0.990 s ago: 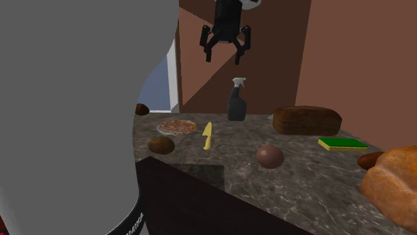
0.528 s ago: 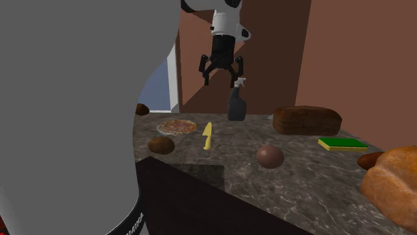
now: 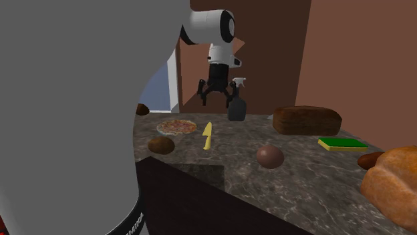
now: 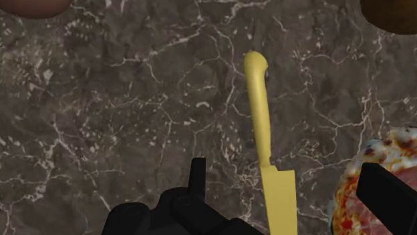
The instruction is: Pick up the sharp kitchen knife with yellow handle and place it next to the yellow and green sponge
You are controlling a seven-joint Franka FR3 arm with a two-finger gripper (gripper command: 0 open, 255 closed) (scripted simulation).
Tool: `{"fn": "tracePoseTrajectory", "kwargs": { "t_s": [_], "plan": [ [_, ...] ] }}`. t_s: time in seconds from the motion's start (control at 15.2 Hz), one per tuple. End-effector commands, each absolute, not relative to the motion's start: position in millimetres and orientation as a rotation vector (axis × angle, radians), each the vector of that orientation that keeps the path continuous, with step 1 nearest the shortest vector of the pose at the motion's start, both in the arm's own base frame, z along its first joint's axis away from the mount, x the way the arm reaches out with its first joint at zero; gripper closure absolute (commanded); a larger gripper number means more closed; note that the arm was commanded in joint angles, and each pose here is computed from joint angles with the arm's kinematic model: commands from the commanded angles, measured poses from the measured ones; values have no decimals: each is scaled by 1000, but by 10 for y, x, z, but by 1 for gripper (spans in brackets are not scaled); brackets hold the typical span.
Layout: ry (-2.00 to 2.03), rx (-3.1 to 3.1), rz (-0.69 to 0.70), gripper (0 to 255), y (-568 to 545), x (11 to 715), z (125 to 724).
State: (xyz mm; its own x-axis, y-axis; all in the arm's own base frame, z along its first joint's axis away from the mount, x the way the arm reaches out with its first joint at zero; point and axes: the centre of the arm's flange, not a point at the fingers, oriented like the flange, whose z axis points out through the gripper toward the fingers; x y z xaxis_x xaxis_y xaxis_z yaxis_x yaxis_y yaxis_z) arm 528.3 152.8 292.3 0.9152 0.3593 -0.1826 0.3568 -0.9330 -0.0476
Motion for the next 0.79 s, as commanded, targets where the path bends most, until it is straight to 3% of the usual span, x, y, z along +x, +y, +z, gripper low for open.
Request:
{"fn": "tracePoseTrajectory", "kwargs": {
  "t_s": [0.0, 0.4, 0.73],
  "plan": [
    [-607, -3061, 326, 0, 1703, 5390, 2626],
    [-707, -3059, 419, 0, 2053, 5647, 1900],
    [-707, -3059, 419, 0, 2031, 5581, 1645]
  ]
}}
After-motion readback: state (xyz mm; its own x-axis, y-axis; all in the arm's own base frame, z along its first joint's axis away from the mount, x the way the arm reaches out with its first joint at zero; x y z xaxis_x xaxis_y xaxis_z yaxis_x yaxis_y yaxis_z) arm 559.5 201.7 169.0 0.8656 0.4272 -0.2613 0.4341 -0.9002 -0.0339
